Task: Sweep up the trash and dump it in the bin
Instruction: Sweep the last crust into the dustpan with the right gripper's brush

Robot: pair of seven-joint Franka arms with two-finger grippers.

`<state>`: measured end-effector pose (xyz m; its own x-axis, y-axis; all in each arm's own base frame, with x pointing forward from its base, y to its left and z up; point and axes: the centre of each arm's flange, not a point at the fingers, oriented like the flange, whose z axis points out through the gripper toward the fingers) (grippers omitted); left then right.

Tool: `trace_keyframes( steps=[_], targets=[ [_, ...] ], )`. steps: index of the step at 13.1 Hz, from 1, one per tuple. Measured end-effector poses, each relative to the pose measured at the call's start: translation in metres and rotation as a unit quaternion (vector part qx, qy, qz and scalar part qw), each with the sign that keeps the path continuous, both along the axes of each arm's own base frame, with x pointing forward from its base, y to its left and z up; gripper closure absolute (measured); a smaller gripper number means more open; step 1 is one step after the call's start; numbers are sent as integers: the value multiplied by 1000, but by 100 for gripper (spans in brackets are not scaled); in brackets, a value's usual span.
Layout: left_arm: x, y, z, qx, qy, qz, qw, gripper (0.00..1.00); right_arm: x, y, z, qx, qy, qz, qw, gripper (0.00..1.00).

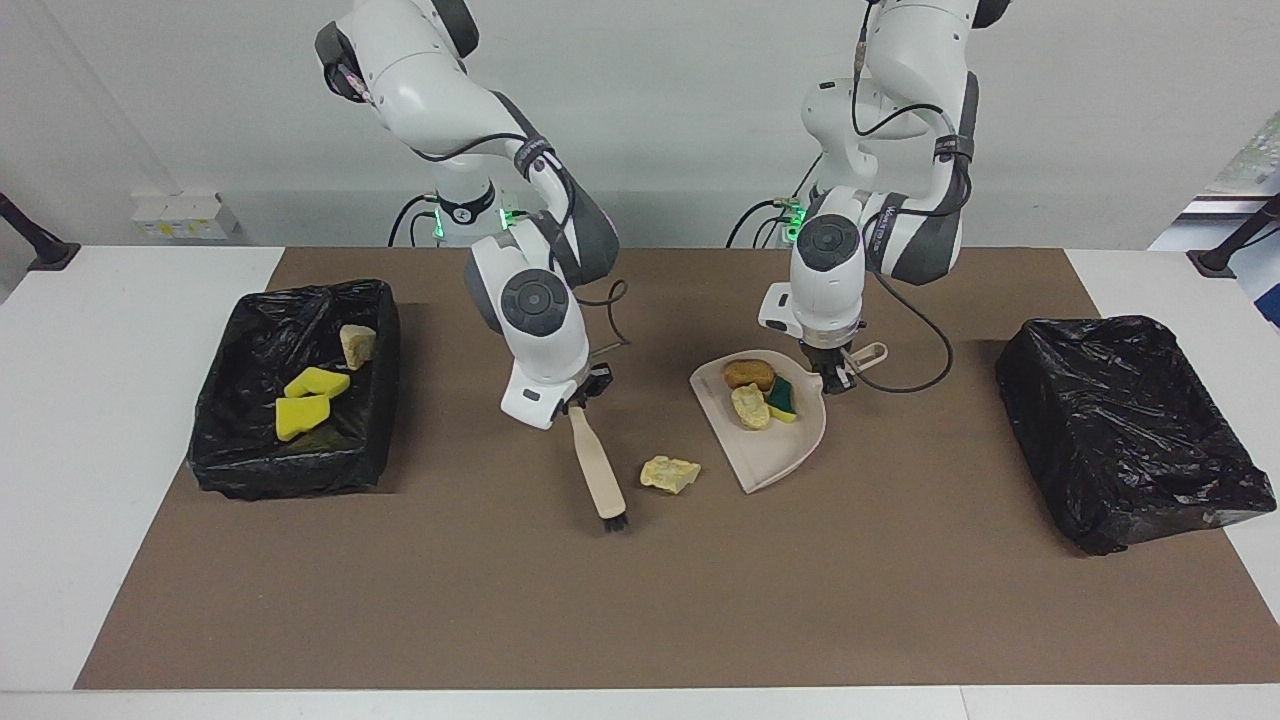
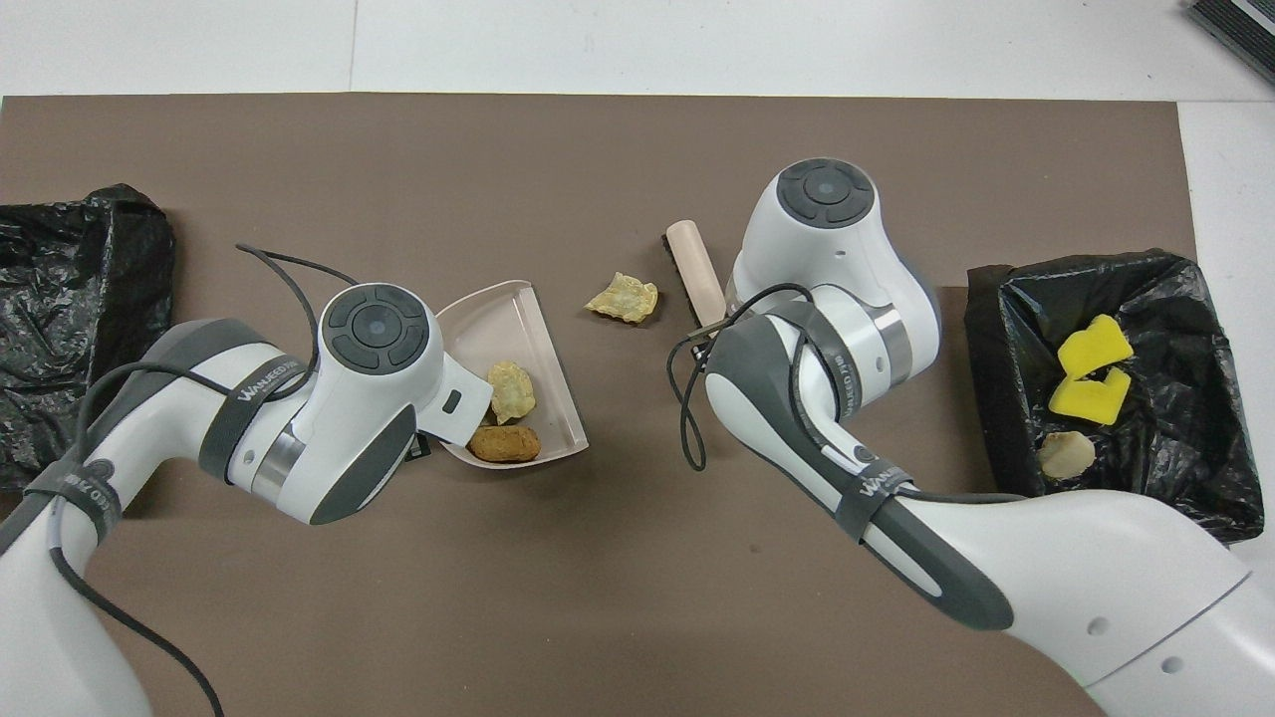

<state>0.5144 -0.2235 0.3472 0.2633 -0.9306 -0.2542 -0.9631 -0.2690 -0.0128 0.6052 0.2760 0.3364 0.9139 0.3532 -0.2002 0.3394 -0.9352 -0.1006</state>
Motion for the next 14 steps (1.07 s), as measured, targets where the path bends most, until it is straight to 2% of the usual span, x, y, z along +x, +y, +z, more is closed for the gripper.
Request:
trace_keyframes(
  steps=[2, 4, 8, 11, 14],
  targets=[
    [0, 0, 0, 0, 0, 0, 1000, 68, -18, 44, -11, 6, 1, 6, 1000, 74],
    [-1, 1, -1, 1, 1, 0, 1000, 68, -44, 91, -15, 20, 6, 19, 1000, 74],
    [-1, 1, 0, 1, 0, 0, 1000, 68, -95, 154, -9, 71, 37, 34, 996, 74],
    [1, 4, 0, -2, 5, -25, 1000, 68, -102, 159, -9, 87, 56, 25, 994, 74],
    [6, 10, 1, -7, 7, -56, 998, 68, -84, 131, -9, 79, 66, 4, 995, 74]
  ],
)
